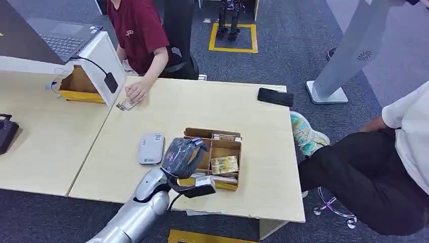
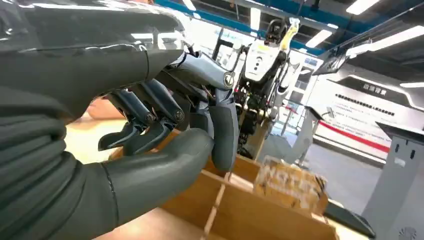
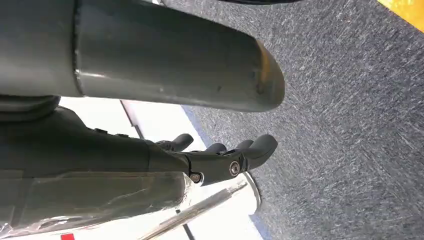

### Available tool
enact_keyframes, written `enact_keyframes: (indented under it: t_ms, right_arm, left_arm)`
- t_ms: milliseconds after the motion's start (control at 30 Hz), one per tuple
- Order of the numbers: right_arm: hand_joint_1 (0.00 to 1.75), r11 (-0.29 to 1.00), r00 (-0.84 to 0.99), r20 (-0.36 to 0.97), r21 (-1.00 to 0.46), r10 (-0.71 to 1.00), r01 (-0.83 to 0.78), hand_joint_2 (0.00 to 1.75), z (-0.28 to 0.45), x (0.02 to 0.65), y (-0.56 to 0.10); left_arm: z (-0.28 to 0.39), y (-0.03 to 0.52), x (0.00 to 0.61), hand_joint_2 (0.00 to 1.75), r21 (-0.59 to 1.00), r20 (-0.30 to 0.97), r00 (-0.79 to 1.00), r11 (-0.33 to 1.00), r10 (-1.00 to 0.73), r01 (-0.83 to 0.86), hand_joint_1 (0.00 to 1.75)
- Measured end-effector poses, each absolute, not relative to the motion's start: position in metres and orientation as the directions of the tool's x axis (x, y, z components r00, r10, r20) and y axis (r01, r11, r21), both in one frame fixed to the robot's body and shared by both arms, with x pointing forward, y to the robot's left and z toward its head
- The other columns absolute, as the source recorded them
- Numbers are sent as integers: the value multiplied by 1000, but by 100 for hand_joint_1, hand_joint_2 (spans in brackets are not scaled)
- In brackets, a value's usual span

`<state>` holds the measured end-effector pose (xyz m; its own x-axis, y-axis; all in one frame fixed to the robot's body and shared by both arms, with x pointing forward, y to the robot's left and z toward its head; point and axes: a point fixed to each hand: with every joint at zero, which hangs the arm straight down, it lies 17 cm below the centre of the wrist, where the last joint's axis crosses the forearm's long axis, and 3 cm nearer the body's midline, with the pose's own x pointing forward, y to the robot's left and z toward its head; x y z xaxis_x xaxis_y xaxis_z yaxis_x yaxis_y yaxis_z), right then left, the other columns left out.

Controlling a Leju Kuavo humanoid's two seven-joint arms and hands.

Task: Pass the card to the sensor for recognition and then transmit it.

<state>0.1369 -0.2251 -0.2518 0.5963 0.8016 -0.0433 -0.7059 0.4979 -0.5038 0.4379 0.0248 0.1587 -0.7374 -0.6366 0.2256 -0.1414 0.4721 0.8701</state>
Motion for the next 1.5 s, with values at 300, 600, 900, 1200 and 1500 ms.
enact_keyframes:
  t_ms: [300,600,900,1200,1500]
  right_arm:
    - [0,498,596,-44,-503,802,-707,0,-252,137,-225]
    - [0,498,597,-45,-503,801,-707,0,-252,137,-225]
    - [0,498,602,-55,-504,797,-706,0,-252,136,-227]
    - [0,500,606,-59,-505,794,-704,0,-252,135,-228]
    - [0,501,607,-60,-504,792,-703,0,-252,135,-228]
  left_arm:
    - [166,41,452,175,869,218,-717,466,-662,-167,175]
    - [166,42,452,175,873,197,-717,452,-669,-182,0]
    - [179,18,440,175,866,22,-712,369,-702,-337,0]
    - [182,-18,434,175,878,-60,-741,318,-669,-357,0]
    - [174,-27,435,175,893,-92,-748,278,-658,-355,0]
